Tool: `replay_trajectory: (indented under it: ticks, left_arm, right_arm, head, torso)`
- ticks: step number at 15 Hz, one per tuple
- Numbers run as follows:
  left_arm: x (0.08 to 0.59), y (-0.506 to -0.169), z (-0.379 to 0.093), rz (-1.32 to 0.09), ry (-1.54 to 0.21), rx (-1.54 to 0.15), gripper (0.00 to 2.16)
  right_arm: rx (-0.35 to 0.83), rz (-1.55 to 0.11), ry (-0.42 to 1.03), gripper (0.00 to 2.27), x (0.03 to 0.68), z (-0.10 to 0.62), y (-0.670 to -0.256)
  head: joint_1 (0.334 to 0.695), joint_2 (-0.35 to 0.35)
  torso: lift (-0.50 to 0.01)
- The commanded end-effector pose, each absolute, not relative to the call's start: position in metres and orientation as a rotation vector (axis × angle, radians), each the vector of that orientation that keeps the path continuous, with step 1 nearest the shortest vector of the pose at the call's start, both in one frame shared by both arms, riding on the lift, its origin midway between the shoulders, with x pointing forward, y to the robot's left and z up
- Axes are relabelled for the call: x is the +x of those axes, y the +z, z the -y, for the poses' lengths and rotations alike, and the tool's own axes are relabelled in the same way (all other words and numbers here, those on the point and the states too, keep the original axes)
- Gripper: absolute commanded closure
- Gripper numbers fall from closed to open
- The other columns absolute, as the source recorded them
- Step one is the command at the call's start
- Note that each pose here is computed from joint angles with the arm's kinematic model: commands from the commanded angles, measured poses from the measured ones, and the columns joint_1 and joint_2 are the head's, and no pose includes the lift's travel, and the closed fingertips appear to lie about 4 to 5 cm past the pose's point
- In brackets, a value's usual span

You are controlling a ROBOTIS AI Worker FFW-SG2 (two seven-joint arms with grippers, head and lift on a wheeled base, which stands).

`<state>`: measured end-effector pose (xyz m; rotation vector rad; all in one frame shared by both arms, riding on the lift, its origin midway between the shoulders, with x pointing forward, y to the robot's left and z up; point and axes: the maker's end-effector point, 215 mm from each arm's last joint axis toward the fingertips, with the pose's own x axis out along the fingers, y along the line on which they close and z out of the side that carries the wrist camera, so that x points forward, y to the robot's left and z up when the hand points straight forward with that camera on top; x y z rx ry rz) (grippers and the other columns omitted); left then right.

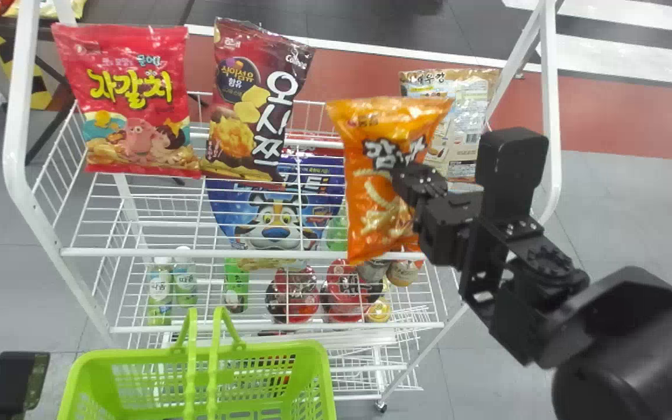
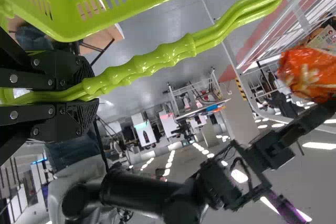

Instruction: Hold basket handle with left hand then pick Gamjakkang with right hand and place into basket

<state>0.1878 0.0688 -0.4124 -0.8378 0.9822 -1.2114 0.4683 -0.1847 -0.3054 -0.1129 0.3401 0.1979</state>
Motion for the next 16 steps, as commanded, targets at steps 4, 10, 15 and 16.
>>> replay_trajectory:
  ticks: [4,10,15,16]
  left_arm:
    - [0.186,-0.412,-0.069,-0.982,-1.217,-0.837,2.15]
    - [0.185,-0.412,-0.068,-0.971,-1.218,-0.827,2.15]
    - [0.187,-0.413,-0.067,-0.968,-1.215,-0.820,2.15]
    - [0.188,-0.413,-0.067,-0.969,-1.217,-0.816,2.15]
  right_arm:
    - [-0.161,-0.527,0.248,2.13,0.389,0.173,-0.315]
    - [-0.183,-0.852,0.310,2.13,0.303,0.160,-0.391]
    - [-0.149,-0.946,0.419,2.13,0.269,0.130,-0.406]
    - [-0.141,-0.936,0.441,2.13,0.271,0.121,-0.403]
  head:
    - [0.695,-0.204]
    - [0.695,-0.230]
    - [0.695,-0.212]
    - [0.695,-0.198]
  torso:
    - [-0.020]
    - [-0.020]
    - [-0.020]
    - [-0.020]
